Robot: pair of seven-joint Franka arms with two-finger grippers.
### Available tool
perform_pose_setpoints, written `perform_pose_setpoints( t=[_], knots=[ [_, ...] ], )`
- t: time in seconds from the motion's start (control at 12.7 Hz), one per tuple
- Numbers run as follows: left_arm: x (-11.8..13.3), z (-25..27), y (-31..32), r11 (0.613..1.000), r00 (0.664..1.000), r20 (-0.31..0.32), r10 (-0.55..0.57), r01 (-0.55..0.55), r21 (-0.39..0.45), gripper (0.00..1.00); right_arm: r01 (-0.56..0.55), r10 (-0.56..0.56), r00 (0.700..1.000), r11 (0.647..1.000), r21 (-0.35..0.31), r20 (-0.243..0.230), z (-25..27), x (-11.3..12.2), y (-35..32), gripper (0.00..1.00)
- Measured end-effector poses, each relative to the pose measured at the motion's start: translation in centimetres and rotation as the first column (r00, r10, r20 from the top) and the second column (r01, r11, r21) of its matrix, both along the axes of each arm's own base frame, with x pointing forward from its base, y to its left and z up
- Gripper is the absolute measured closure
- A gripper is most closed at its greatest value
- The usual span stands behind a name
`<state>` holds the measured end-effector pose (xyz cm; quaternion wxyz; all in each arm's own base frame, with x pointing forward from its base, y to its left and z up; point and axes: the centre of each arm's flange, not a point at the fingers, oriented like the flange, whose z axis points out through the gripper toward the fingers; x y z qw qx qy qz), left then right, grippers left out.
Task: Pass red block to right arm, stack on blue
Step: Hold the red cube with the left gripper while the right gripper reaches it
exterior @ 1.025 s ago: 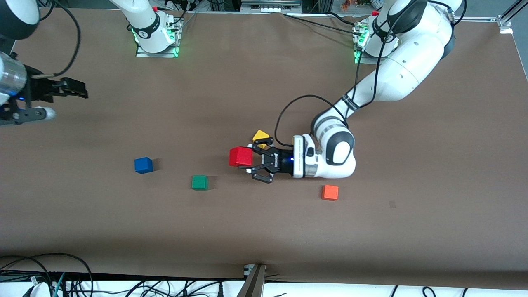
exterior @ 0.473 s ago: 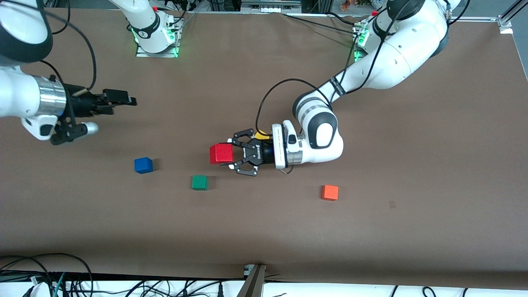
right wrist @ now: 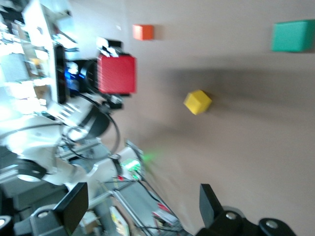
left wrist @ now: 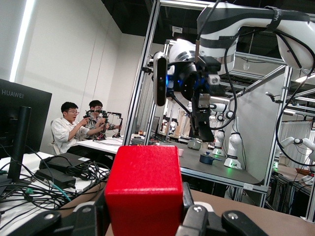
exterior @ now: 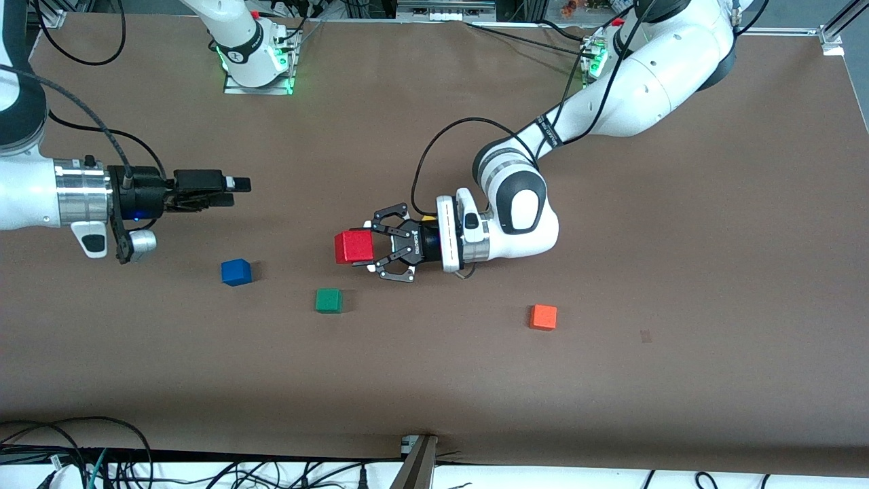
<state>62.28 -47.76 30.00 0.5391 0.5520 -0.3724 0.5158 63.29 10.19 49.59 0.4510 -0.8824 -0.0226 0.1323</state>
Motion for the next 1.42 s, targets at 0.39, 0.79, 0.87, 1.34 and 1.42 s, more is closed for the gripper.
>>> perform_pose_setpoints(
  t=[0.39, 0.79, 0.87, 1.34, 1.42],
  knots=[
    [0.0, 0.0, 0.0, 1.0, 1.0, -0.004, 0.001, -0.001, 0.001, 0.44, 0.138, -0.132, 0.99, 0.981, 0.133, -0.053, -4.7, 3.1, 2.1, 0.0],
    [-0.5, 0.0, -0.6, 1.0, 1.0, -0.005, -0.01, 0.01, 0.002, 0.44, 0.25, -0.24, 0.964, 0.964, 0.095, -0.111, -4.7, 5.4, 8.9, 0.0],
    [-0.6, 0.0, -0.8, 1.0, 1.0, -0.005, -0.011, 0.011, 0.002, 0.44, 0.257, -0.247, 0.963, 0.962, 0.089, -0.112, -4.6, 5.6, 10.3, 0.0],
    [-0.6, -0.1, -0.7, 1.0, 1.0, -0.005, -0.011, 0.011, 0.004, 0.44, 0.234, -0.23, 0.97, 0.971, 0.043, -0.082, -7.0, 6.1, 11.5, 0.0],
    [-0.6, -0.1, -0.8, 1.0, 1.0, -0.005, -0.011, 0.011, 0.004, 0.44, 0.23, -0.226, 0.971, 0.973, 0.038, -0.077, -7.1, 6.1, 11.6, 0.0]
  ],
)
